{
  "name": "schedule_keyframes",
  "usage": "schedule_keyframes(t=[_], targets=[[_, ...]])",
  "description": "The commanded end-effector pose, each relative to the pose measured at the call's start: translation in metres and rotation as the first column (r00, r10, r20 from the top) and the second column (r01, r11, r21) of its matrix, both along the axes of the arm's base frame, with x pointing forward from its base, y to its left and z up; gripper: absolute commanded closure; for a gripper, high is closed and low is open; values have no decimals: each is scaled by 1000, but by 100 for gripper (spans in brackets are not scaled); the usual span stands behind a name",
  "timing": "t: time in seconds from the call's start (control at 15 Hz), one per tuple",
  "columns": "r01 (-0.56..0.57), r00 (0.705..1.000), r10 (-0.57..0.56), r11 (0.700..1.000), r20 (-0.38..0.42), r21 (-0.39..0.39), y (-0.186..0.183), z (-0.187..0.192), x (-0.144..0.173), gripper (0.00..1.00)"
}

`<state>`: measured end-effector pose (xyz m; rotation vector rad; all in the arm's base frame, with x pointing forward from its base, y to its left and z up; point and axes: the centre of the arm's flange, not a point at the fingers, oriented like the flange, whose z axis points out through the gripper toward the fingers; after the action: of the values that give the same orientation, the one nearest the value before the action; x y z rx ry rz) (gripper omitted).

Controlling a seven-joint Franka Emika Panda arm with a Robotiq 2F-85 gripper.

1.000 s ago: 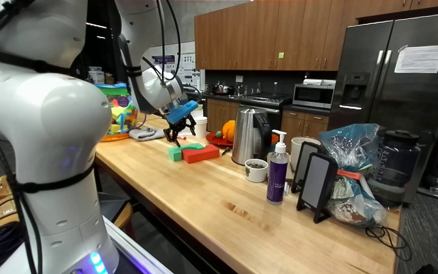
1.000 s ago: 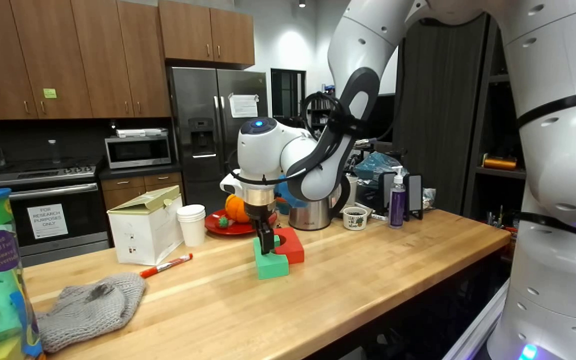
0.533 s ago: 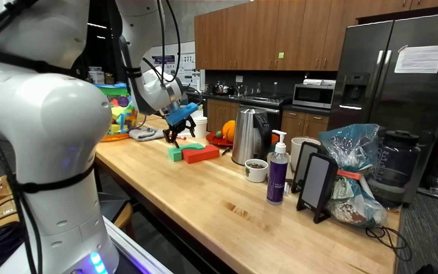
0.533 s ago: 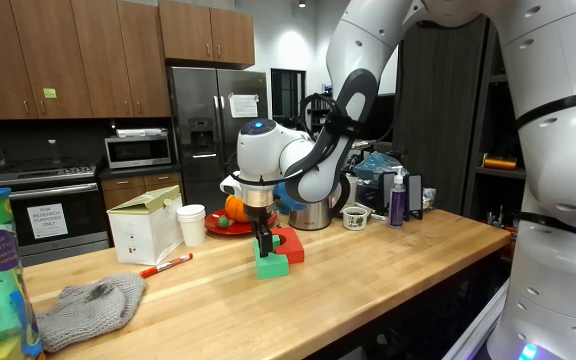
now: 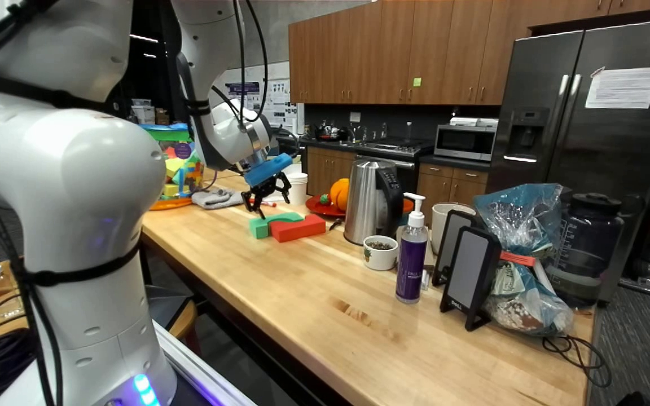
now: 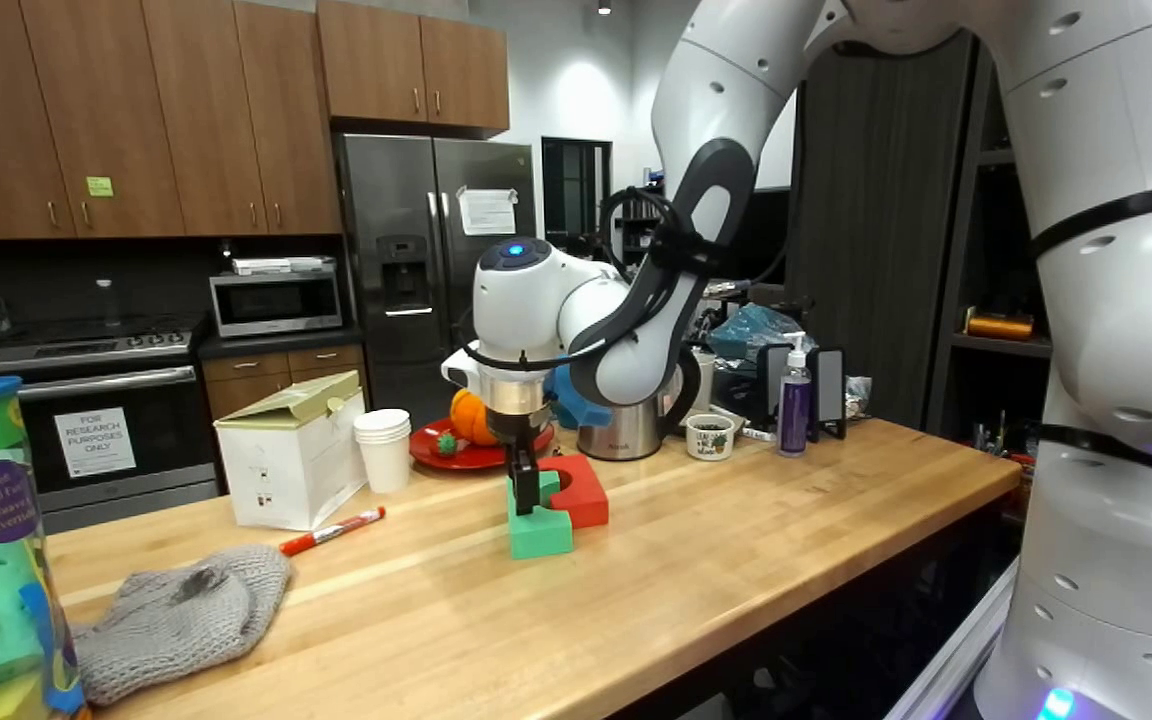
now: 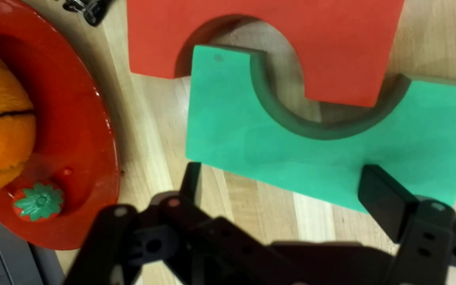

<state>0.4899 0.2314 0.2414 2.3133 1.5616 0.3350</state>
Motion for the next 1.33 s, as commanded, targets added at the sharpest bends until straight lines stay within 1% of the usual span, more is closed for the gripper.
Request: schedule_keyframes(t=[0.0,0.27,0.67,0.87,1.13,1.27], targets=[[4,1000,-4,1000,1,2,1,0,0,0],[11,1000,-11,1000,0,12,1,2,0,0],[95,993,-97,995,68,38,0,13,0,0],[137,986,-141,989,88,49,0,16,1,0],[197,975,-199,980,104,30,-1,9,3,0],[213,972,-214,977,92,20,-2,6,4,0]])
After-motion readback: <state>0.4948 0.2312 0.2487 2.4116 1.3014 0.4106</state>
